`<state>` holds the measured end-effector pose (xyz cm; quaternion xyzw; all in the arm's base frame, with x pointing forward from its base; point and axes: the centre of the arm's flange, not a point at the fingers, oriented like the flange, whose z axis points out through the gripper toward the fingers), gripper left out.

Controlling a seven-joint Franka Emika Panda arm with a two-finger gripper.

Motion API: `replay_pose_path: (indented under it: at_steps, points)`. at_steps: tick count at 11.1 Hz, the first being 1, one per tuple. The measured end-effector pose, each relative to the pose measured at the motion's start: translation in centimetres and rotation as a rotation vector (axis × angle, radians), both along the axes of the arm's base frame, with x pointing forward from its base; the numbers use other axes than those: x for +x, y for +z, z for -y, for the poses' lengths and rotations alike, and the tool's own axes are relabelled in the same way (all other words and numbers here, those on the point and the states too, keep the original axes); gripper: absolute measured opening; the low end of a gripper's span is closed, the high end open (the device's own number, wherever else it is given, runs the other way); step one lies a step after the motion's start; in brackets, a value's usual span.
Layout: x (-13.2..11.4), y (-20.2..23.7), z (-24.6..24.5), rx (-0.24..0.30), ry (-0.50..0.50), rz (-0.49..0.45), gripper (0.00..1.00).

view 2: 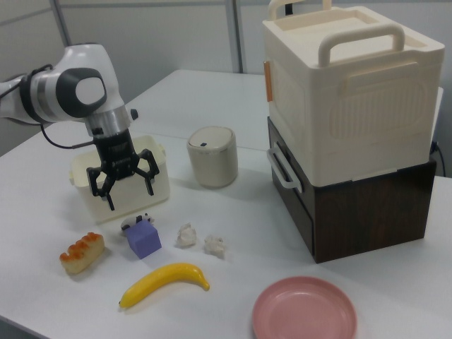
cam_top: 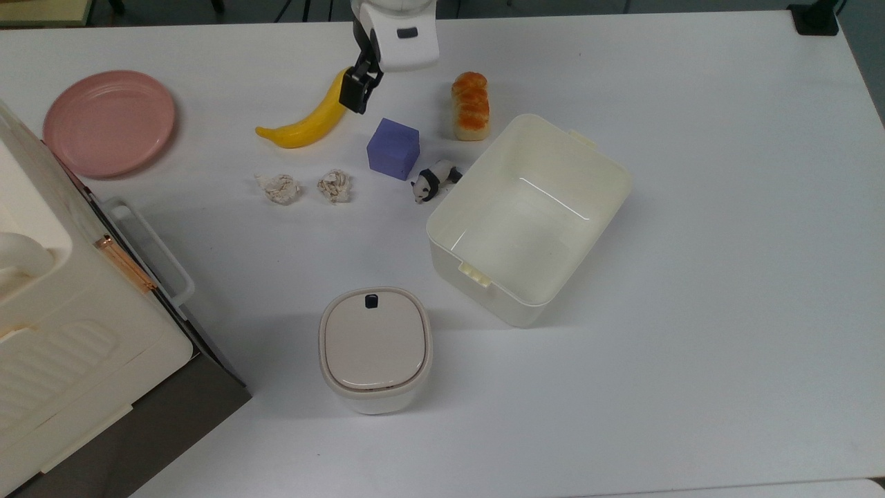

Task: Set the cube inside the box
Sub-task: 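Move the open gripper over the purple cube and lower around it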

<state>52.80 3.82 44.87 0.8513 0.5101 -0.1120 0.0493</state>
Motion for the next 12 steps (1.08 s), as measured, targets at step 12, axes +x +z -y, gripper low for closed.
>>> replay_pose_path:
  at_steps: [12]
  points:
    - [1.8,-10.4,-2.8,-0.108,0.118,-0.115,1.00]
